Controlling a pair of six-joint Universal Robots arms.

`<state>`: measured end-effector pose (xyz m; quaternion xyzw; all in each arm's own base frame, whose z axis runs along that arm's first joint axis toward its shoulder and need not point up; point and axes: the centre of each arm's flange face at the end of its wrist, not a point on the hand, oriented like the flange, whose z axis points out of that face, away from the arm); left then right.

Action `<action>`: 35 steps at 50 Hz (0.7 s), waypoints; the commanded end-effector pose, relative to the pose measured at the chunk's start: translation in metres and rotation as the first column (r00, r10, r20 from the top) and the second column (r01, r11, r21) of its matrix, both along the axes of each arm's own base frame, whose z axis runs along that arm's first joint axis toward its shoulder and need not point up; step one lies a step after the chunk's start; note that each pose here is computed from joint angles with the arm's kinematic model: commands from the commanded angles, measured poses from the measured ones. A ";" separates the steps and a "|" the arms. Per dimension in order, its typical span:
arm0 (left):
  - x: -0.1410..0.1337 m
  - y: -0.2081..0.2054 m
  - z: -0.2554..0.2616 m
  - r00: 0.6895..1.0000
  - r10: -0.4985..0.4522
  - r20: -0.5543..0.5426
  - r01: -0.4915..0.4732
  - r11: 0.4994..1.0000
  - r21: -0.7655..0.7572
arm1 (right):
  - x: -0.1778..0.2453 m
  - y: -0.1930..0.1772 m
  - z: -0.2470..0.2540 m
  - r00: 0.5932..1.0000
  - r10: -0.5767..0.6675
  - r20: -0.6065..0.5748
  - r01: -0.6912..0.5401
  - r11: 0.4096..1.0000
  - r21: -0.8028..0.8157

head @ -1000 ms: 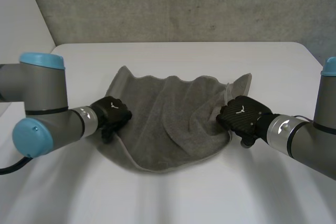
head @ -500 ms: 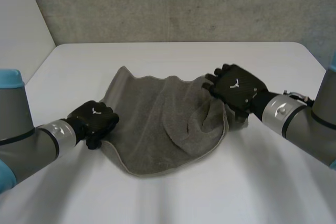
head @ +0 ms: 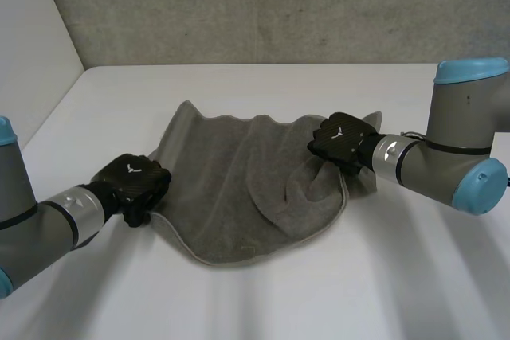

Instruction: Fold the towel.

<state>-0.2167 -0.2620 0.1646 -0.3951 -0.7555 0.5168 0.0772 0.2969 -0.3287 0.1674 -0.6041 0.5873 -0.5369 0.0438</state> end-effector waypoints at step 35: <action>0.039 -0.002 0.114 0.849 0.225 -0.478 -0.297 0.952 -0.079 | -0.096 0.034 0.164 0.919 -0.364 0.150 0.343 0.927 0.150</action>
